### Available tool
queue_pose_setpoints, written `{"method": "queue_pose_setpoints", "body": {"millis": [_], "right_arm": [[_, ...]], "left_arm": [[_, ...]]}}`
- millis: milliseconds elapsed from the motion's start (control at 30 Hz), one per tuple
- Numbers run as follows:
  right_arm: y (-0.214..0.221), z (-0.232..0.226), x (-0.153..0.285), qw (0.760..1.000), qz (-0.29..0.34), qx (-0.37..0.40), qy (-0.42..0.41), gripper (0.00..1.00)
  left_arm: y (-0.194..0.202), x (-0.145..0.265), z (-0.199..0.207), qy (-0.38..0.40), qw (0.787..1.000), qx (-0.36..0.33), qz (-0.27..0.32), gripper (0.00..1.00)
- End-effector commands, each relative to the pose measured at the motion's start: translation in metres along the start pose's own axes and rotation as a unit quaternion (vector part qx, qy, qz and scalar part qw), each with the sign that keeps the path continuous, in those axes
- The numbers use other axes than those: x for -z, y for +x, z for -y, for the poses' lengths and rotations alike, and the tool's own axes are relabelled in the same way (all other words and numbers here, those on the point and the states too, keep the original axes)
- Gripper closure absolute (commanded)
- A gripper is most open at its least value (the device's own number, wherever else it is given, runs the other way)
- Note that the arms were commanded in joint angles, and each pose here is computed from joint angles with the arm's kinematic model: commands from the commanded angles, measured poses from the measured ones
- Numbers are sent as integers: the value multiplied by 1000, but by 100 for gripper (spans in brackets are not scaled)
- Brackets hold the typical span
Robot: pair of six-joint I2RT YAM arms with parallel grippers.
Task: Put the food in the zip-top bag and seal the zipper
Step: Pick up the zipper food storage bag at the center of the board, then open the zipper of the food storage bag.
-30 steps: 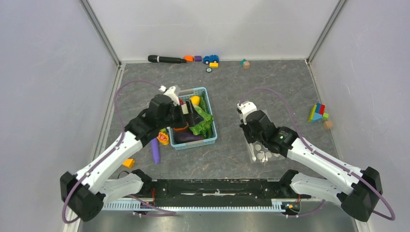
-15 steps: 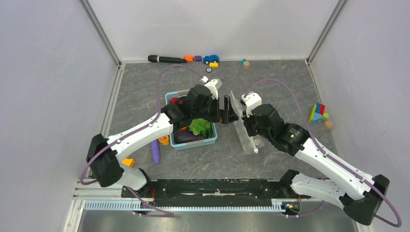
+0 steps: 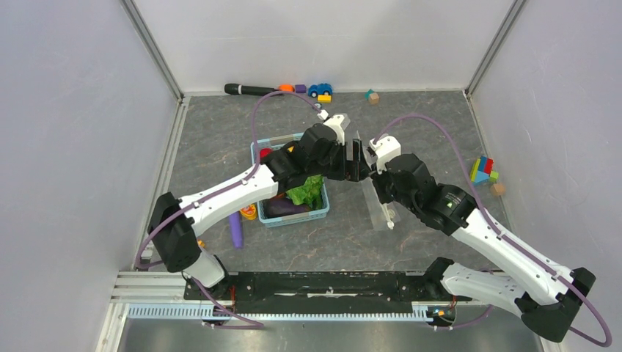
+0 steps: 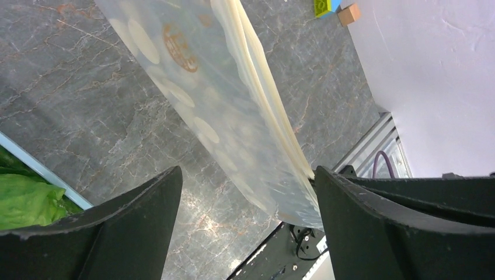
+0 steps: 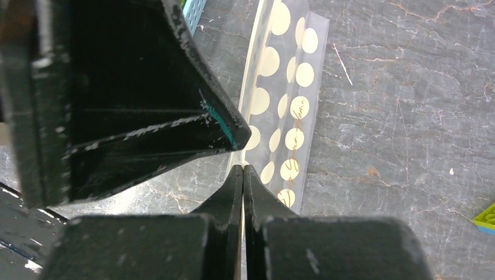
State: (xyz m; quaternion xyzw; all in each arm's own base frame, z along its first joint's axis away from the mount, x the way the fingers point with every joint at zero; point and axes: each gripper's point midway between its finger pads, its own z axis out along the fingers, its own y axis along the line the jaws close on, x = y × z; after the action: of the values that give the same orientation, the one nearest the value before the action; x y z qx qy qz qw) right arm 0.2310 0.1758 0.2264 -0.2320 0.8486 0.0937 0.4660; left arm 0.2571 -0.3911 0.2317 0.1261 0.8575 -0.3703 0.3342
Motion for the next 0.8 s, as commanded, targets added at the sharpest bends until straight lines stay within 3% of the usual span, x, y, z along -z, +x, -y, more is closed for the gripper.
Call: {"method": "queue_pose_setpoints", "body": {"millis": [0,267,400,600,700,767], "right_arm": [[-25,4,12,999,35,-2,5,100],[-29,8,15,999,43,-10,16,100],[-27,10,12,999,40,-11,24,100],[-22,6,4,999,44,-8,17,100],[-12,13,-6,998,48,-1,37,100],[-2,18,-15,997,46,-6,58,95]], "left_arm": [[-9,-7,4,-6,1000,15,12,13],[-3,-13,-7,-30,999,23,6,20],[-7,-15,-14,-47,998,25,18,30],[-8,-31,-6,-30,999,34,13,64],[-6,-38,1,-15,999,36,0,97],[-5,-40,5,-7,999,36,-7,98]]}}
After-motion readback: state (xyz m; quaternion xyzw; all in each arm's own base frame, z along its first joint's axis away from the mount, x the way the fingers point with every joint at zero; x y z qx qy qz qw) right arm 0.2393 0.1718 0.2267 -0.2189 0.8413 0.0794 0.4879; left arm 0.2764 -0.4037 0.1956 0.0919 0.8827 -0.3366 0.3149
